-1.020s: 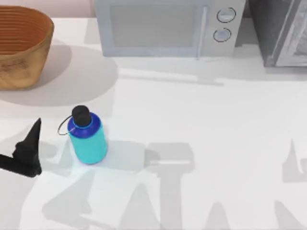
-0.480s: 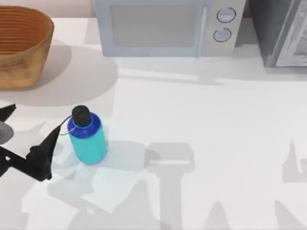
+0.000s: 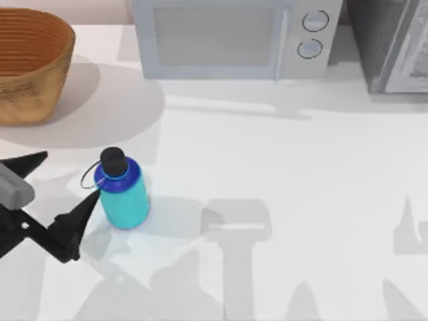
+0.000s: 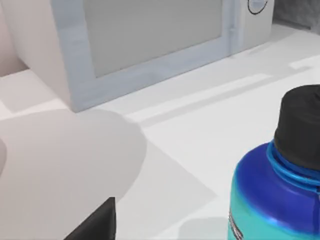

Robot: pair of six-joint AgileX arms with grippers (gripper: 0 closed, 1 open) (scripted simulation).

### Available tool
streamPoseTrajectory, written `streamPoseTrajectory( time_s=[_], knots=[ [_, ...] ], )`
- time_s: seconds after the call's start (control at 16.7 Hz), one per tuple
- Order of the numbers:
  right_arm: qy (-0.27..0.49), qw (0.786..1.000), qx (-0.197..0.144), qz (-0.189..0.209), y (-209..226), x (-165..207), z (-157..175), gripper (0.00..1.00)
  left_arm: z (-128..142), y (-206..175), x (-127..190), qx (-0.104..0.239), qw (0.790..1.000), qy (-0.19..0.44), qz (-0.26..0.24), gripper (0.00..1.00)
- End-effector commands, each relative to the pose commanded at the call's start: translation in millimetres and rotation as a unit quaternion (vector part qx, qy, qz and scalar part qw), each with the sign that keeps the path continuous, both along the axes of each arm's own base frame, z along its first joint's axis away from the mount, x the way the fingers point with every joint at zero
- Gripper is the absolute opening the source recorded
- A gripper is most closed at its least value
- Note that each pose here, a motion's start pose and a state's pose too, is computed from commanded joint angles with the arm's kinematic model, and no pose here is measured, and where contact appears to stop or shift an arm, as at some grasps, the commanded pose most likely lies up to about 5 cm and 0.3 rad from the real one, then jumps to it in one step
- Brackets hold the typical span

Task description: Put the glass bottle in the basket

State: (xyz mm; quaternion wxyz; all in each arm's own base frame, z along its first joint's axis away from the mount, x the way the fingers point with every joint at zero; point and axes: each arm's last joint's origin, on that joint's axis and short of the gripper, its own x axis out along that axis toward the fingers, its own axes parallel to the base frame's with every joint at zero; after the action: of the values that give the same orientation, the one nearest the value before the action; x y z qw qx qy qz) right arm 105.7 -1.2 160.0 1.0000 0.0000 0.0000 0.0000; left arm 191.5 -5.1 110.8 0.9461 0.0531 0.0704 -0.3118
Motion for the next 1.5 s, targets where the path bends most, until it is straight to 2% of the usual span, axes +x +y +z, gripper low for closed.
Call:
streamPoseTrajectory(
  time_s=[0.54, 1.02, 1.5],
  knots=[
    [0.0, 1.0, 0.0, 0.0, 0, 0, 0, 1.0, -38, 0, 2, -0.01, 0.996, 0.03, -0.078, 1.0],
    [0.0, 1.0, 0.0, 0.0, 0, 0, 0, 1.0, -40, -1, 2, -0.011, 0.996, 0.032, -0.082, 1.0],
    [0.0, 1.0, 0.0, 0.0, 0, 0, 0, 1.0, -53, -45, 47, -0.011, 0.996, 0.03, -0.082, 1.0]
  ],
)
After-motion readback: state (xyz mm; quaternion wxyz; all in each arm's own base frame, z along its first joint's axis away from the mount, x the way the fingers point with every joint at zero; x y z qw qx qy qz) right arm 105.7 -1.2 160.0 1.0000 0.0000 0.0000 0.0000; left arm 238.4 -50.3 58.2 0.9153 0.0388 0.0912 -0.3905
